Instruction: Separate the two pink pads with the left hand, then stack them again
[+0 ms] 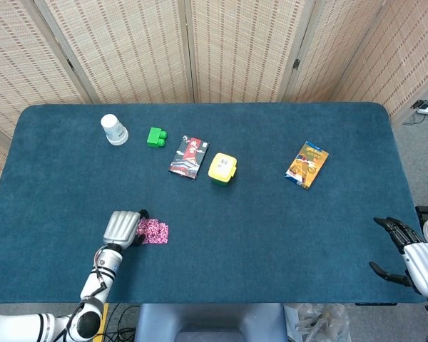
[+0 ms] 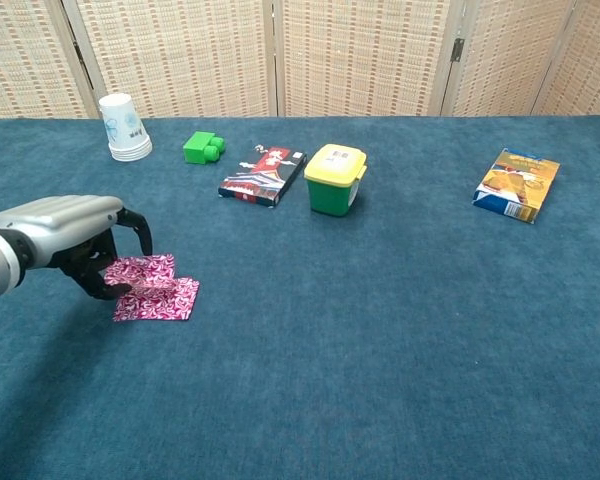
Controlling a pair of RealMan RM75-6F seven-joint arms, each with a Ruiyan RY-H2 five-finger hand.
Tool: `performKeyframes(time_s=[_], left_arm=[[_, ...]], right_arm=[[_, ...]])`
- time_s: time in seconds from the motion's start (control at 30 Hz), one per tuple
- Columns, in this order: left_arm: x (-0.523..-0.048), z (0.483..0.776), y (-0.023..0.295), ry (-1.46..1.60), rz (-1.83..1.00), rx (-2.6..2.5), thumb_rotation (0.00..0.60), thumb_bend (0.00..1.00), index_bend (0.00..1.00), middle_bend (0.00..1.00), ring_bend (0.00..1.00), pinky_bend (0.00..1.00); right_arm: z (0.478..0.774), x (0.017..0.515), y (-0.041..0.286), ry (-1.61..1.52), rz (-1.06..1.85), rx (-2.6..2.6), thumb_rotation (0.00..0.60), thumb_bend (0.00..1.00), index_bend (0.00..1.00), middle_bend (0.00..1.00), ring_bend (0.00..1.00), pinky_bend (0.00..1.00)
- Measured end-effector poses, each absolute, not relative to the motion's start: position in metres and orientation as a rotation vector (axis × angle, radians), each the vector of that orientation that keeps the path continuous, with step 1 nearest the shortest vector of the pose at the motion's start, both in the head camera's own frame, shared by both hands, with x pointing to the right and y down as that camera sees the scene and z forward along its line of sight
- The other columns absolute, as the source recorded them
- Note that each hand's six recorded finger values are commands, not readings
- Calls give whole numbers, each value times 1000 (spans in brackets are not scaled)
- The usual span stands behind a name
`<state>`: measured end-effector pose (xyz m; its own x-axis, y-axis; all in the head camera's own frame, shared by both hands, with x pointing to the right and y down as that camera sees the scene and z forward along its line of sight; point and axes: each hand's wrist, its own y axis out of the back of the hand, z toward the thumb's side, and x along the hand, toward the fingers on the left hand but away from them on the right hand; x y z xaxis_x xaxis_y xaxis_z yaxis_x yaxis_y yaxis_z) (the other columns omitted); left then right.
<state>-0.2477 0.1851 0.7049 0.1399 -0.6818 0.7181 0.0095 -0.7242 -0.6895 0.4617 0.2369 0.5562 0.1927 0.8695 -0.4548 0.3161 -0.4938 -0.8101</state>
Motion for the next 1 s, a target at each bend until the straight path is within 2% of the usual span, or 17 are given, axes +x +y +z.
performKeyframes(time_s=[0.3, 1.0], left_arm=[[-232, 707, 194, 616, -1622, -1883, 600, 360, 384, 970, 949, 1000], [-228, 714, 199, 582, -1665, -1877, 600, 360, 333, 969, 943, 1000]], right_arm=[[556, 463, 238, -1108, 1291, -1914, 600, 277, 97, 190, 105, 165], [555, 466, 238, -1115, 1291, -1910, 600, 277, 97, 190, 105, 165]])
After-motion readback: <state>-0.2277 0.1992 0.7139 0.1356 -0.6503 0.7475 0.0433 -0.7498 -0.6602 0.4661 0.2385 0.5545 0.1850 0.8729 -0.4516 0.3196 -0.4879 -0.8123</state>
